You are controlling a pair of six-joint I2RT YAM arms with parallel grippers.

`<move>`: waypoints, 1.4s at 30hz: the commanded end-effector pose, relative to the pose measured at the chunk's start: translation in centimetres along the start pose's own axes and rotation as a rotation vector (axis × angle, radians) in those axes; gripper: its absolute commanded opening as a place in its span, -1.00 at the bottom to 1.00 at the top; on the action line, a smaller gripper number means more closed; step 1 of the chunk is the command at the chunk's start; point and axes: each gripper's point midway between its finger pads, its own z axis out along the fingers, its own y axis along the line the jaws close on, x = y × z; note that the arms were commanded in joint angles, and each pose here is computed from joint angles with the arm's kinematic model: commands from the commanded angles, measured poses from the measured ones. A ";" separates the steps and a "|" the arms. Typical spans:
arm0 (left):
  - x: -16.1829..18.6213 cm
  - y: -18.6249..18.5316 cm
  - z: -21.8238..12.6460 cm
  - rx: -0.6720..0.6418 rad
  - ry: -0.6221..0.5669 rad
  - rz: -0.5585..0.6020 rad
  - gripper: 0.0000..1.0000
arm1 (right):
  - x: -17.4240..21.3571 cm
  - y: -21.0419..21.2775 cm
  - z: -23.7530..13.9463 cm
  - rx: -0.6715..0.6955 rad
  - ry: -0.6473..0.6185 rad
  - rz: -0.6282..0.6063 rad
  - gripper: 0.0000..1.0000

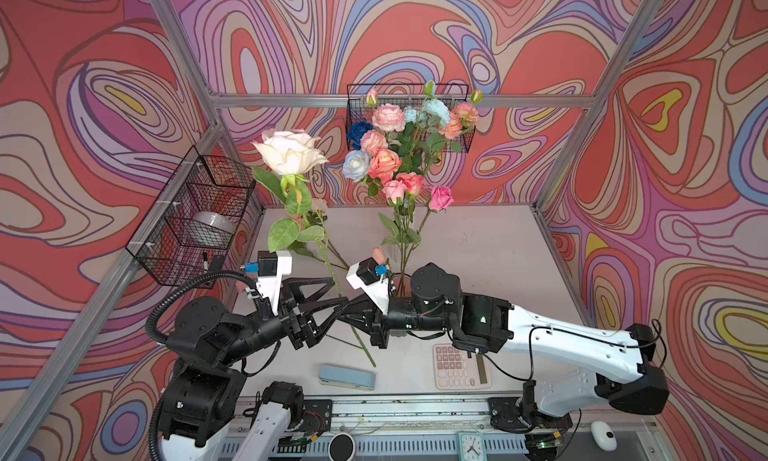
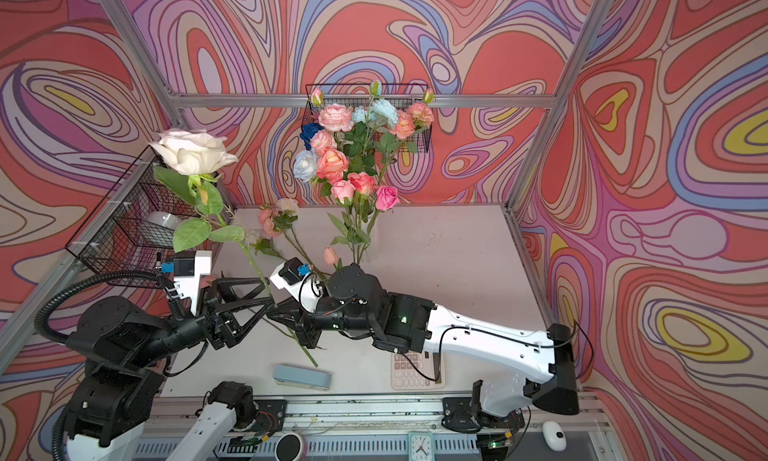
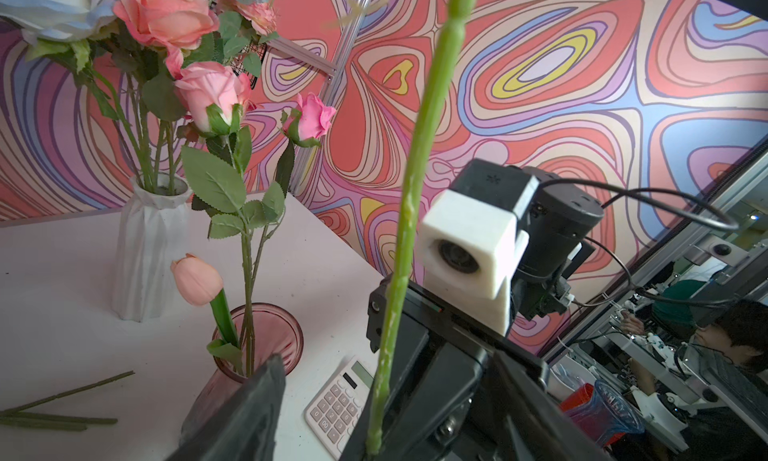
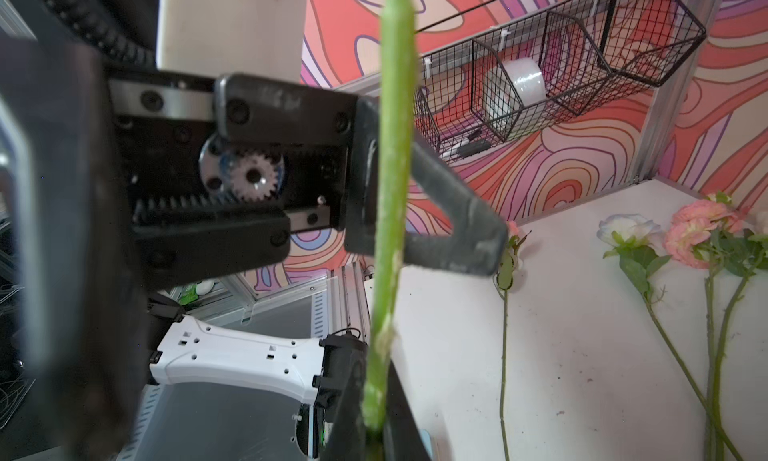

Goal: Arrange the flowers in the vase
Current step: 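Open the left gripper and draw it back while the right holds the rose, then lower the white rose stem into the pink glass vase with the right gripper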

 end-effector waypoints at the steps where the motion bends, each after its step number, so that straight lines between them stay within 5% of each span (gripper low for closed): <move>1: -1.6 0.3 -0.4 -0.035 -0.103 -0.016 0.83 | -2.8 -0.2 -2.7 0.051 -0.143 -0.004 -1.00; 7: -0.9 4.3 -1.6 -0.205 -0.238 -0.051 1.00 | -4.1 -4.4 -7.9 0.319 -0.371 -0.040 -1.00; 16: 1.9 7.5 -1.4 -0.285 -0.200 -0.117 0.99 | -5.4 -9.7 -13.5 0.704 -0.639 -0.185 -1.00; 24: 2.7 8.4 -1.1 -0.300 -0.177 -0.138 0.99 | -3.1 -16.4 -13.5 0.825 -0.588 -0.133 -1.00; 34: 3.0 9.1 -0.9 -0.316 -0.169 -0.149 1.00 | 3.3 -20.3 -12.4 0.897 -0.483 0.005 -1.00; 40: 3.4 9.7 -0.6 -0.329 -0.153 -0.165 1.00 | 6.8 -21.5 -11.1 0.927 -0.317 0.139 -1.00; 42: 3.5 9.9 -0.5 -0.334 -0.149 -0.173 1.00 | 7.7 -21.6 -11.2 0.933 -0.281 0.188 -0.88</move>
